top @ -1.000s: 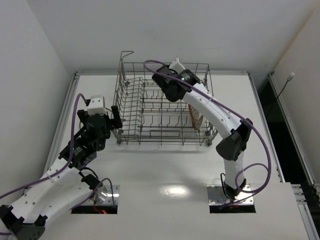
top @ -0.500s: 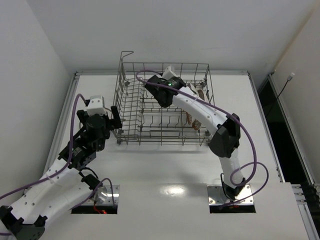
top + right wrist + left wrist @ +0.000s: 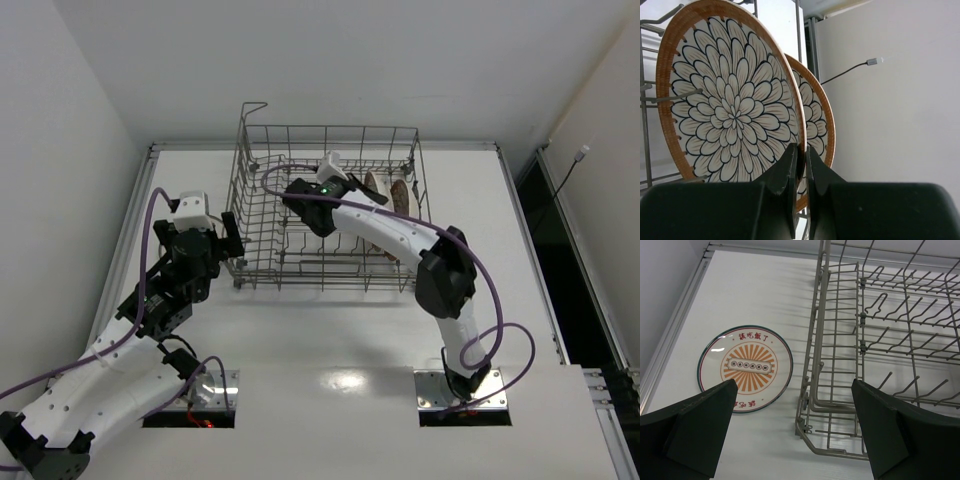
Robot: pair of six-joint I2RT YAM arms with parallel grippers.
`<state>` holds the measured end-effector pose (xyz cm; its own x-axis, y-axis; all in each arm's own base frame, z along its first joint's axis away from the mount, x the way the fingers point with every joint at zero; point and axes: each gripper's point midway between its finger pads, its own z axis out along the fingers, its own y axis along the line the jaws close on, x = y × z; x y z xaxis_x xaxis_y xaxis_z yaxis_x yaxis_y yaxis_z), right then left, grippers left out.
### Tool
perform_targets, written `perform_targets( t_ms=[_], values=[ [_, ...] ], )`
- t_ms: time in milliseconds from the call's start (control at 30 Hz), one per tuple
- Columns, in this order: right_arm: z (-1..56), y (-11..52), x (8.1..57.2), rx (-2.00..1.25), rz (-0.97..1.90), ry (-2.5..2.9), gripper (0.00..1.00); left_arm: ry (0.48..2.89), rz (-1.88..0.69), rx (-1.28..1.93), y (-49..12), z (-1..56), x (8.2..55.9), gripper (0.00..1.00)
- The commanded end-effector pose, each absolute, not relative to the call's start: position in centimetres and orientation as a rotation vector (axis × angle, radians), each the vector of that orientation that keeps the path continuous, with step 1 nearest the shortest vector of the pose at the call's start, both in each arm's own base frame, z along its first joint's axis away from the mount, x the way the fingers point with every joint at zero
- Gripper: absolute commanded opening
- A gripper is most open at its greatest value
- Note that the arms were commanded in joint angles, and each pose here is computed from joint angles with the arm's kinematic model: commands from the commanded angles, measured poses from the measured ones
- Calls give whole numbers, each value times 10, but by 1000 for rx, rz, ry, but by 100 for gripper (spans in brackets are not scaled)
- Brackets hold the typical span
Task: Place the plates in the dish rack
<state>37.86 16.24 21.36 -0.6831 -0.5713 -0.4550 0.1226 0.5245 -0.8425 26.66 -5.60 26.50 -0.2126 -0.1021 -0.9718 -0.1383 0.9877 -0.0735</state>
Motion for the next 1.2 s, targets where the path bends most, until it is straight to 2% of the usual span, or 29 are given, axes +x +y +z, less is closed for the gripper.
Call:
perform_targets(
  t_ms=[0,133,167,333,367,400,467,500,600,633,700,867,1033,1100,1167],
  values=[
    [209,144,362,-509,-1350,2049,3,1737,-13,-211,-58,286,267,100],
    [212,148,361,-509,-1336,2043,20,1737,-13,-211,-58,286,267,100],
    [217,149,361,-490,-1310,2049,31,1737,-13,-211,-58,286,267,100],
    [232,150,362,-450,-1258,2048,29,1735,-5,-218,-56,287,267,100],
    [231,150,361,-452,-1252,2057,34,1735,-5,-218,-56,287,267,100],
    [236,153,360,-456,-1237,2050,47,1735,-5,-218,-56,287,267,100],
    [240,152,359,-446,-1227,2047,56,1742,0,-214,-57,284,269,100],
    [240,152,359,-446,-1227,2047,65,1742,0,-214,-57,284,269,100],
    [260,148,357,-399,-1210,2013,79,1742,0,-214,-57,284,269,100],
    [270,146,357,-374,-1205,1990,81,1742,0,-214,-57,284,269,100],
    [293,144,352,-320,-1153,1960,93,1750,6,-210,-58,282,270,100],
    [342,136,342,-199,-1029,1912,94,1763,41,-206,-57,278,273,100],
    [345,134,325,-149,-758,1988,95,1761,108,-241,-46,275,273,100],
    [358,135,316,-112,-567,1978,95,1756,168,-281,-36,269,271,100],
    [346,130,307,-142,-509,2000,95,1739,225,-356,-24,263,268,100]
  ],
)
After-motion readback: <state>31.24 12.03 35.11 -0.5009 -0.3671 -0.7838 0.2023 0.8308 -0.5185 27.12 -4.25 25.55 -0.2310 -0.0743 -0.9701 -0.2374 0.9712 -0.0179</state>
